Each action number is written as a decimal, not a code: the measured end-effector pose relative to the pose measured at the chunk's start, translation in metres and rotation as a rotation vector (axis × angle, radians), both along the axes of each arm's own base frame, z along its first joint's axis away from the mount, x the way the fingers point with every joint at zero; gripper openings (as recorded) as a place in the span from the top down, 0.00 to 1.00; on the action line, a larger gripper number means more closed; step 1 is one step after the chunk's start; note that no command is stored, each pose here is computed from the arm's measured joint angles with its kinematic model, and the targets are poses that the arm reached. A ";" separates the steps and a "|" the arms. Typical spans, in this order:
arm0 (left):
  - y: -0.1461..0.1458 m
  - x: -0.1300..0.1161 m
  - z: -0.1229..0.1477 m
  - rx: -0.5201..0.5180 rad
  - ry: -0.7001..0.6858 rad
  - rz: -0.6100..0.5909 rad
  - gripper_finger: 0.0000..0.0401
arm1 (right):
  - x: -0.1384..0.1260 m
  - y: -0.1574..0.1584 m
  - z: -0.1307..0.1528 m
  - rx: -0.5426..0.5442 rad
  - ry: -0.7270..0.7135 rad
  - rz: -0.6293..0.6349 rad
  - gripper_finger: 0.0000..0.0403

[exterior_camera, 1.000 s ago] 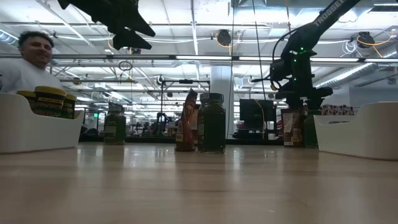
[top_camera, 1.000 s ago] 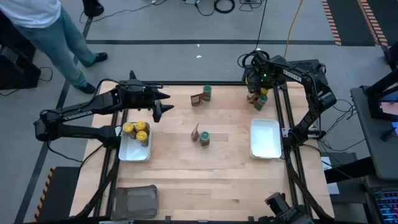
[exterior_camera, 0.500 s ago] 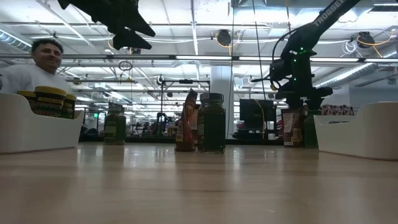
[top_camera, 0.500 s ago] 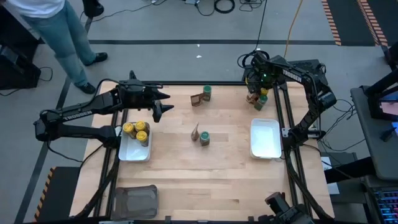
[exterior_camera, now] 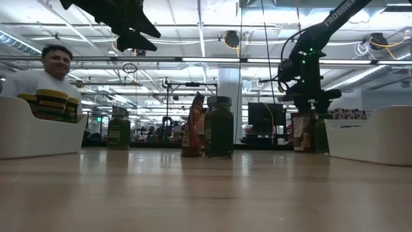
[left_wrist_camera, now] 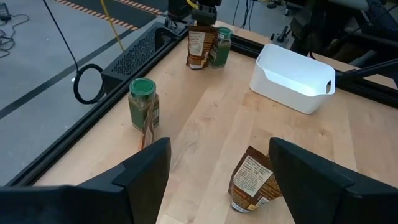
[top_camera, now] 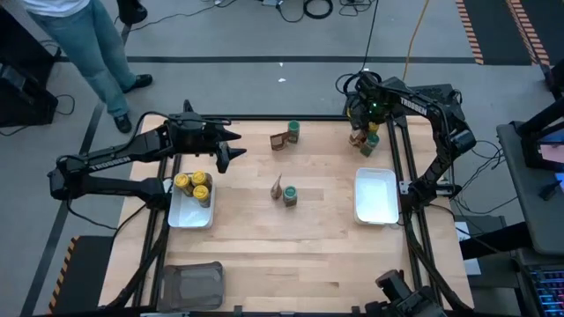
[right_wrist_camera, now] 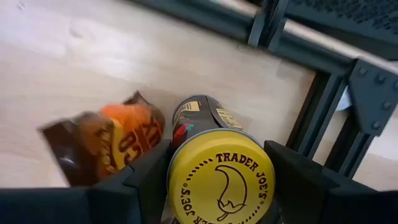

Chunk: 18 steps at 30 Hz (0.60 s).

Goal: Sort spices by type
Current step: Put the yellow seasoning bottle into the left white bin

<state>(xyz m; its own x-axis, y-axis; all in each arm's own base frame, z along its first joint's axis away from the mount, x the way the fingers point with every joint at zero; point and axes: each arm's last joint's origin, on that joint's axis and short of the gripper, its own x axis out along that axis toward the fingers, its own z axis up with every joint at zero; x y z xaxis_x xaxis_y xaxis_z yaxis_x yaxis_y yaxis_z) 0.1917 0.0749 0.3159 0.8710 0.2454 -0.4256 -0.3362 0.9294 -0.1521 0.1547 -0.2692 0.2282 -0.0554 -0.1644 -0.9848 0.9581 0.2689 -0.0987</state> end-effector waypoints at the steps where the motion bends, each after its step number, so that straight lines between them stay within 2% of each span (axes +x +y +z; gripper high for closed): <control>1: 0.000 0.000 0.000 0.000 0.000 0.000 0.32 | 0.001 -0.001 0.003 -0.010 -0.006 0.000 0.46; 18: 0.000 0.000 0.000 0.005 0.002 -0.003 0.32 | 0.012 -0.018 0.059 -0.173 -0.096 0.021 0.46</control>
